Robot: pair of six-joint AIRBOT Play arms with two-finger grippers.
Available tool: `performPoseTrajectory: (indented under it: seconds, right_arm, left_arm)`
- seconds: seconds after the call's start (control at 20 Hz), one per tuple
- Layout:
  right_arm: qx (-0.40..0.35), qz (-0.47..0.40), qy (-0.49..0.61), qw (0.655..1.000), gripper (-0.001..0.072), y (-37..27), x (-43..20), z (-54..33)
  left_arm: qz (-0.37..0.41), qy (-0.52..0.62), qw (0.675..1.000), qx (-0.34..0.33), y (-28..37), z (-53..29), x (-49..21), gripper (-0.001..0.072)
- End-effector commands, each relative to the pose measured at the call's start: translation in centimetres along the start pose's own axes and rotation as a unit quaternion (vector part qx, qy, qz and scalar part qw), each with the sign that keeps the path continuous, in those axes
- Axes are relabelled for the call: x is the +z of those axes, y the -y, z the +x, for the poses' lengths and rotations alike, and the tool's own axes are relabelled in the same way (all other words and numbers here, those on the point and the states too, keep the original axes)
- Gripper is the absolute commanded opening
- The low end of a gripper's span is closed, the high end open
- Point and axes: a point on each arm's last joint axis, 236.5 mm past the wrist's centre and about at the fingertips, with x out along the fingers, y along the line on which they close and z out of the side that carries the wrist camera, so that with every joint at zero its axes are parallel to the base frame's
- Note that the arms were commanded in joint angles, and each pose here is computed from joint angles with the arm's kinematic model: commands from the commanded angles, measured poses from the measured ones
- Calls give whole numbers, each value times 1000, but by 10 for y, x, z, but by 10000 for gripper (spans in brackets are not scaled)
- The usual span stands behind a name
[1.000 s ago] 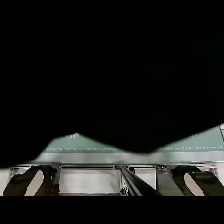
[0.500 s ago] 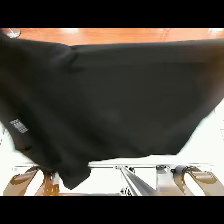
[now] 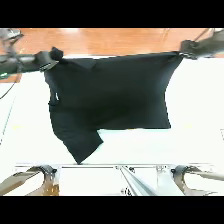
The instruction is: Fold the shirts.
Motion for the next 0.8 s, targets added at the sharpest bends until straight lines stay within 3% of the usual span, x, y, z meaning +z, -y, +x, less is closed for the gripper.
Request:
performPoseTrajectory:
  seconds: [0.0, 0.05, 0.1, 0.15, 0.2, 0.35, 0.5, 0.65, 0.75]
  right_arm:
    - [60, 98, -31, 993, 29, -12, 13, 74]
    - [89, 136, -40, 986, 212, -19, 16, 81]
    - [117, 152, -49, 980, 493, -25, 18, 82]
    - [135, 150, -55, 978, 639, -25, 18, 78]
    - [144, 145, -68, 977, 634, -17, 14, 70]
    - [88, 118, -182, 972, 634, 49, -43, 35]
    - [-4, 135, -268, 954, 634, 125, -104, -4]
    - [12, 211, -193, 958, 634, 143, -134, -7]
    - [44, 267, -145, 952, 631, 132, -168, 1]
  left_arm:
    - [-22, -1, 1000, -1, -14, 61, 11, 31]
    - [-34, -2, 999, -12, -11, 69, 14, 49]
    - [-40, -6, 999, -20, -9, 72, 16, 224]
    - [-31, -23, 999, -21, -8, 70, 13, 634]
    - [-14, -48, 999, -12, -15, 64, 6, 699]
    - [6, -205, 975, 83, -87, 15, -50, 698]
    - [-112, -335, 927, 121, -145, -50, -134, 698]
    - [-224, -299, 915, 151, -178, -88, -200, 698]
    - [-311, -237, 912, 125, -175, -89, -238, 698]
